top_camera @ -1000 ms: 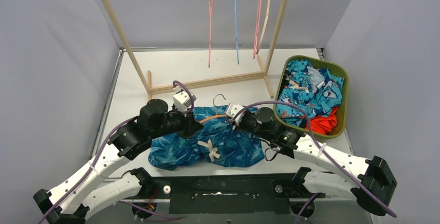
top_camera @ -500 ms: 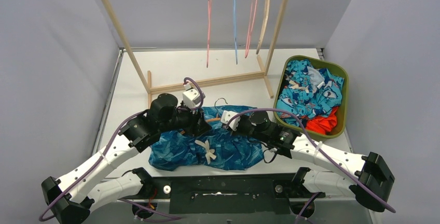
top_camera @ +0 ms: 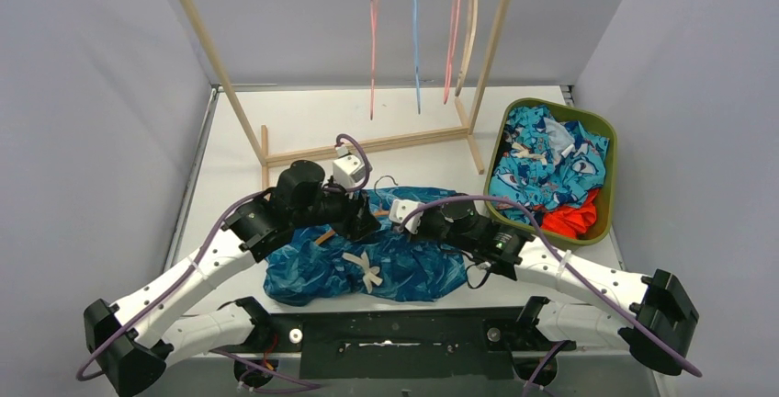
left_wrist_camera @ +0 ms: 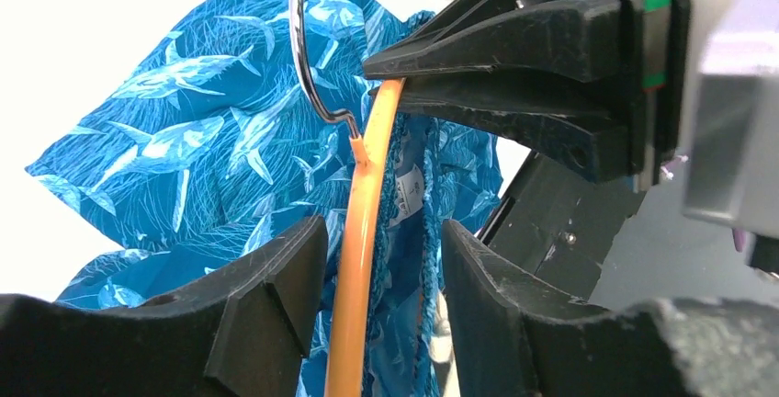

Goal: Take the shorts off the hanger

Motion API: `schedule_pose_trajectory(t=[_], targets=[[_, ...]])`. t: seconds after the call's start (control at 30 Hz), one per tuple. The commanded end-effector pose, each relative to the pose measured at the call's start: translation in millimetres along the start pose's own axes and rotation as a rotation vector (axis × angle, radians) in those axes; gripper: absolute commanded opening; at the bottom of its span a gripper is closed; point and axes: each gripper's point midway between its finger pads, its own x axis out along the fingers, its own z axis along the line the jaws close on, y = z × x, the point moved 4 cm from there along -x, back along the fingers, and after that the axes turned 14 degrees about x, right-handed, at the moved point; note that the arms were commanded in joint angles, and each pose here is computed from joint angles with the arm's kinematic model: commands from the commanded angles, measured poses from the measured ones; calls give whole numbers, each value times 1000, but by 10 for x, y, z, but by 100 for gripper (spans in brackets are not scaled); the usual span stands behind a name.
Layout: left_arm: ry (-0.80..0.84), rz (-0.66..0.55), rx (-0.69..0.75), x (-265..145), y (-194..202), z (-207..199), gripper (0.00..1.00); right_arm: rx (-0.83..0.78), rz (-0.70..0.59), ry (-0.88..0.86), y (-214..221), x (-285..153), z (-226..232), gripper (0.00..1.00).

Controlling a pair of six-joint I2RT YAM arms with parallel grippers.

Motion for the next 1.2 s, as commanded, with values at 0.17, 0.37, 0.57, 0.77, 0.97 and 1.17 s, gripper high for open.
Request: schedule_pose_trajectory(t=[0.17, 0.37, 0.57, 0.77, 0.97, 1.17], targets=[[-61, -105, 32, 13, -304, 81, 0, 75, -225, 96, -640, -138, -201, 17], [-120, -157, 49, -109, -343, 129, 0, 437, -241, 332, -579, -356, -419, 66], [-129, -176, 63, -227, -333, 112, 0, 1017, -180, 581, -196, -502, -506, 78], [-116, -171, 61, -256, -343, 85, 0, 1403, -100, 516, 71, -296, -444, 76], [-120, -189, 61, -308, -395, 77, 0, 1415, -57, 505, 55, -157, -511, 57], [-146, -203, 49, -358, -401, 92, 0, 1432, -7, 433, 77, -34, -446, 40]])
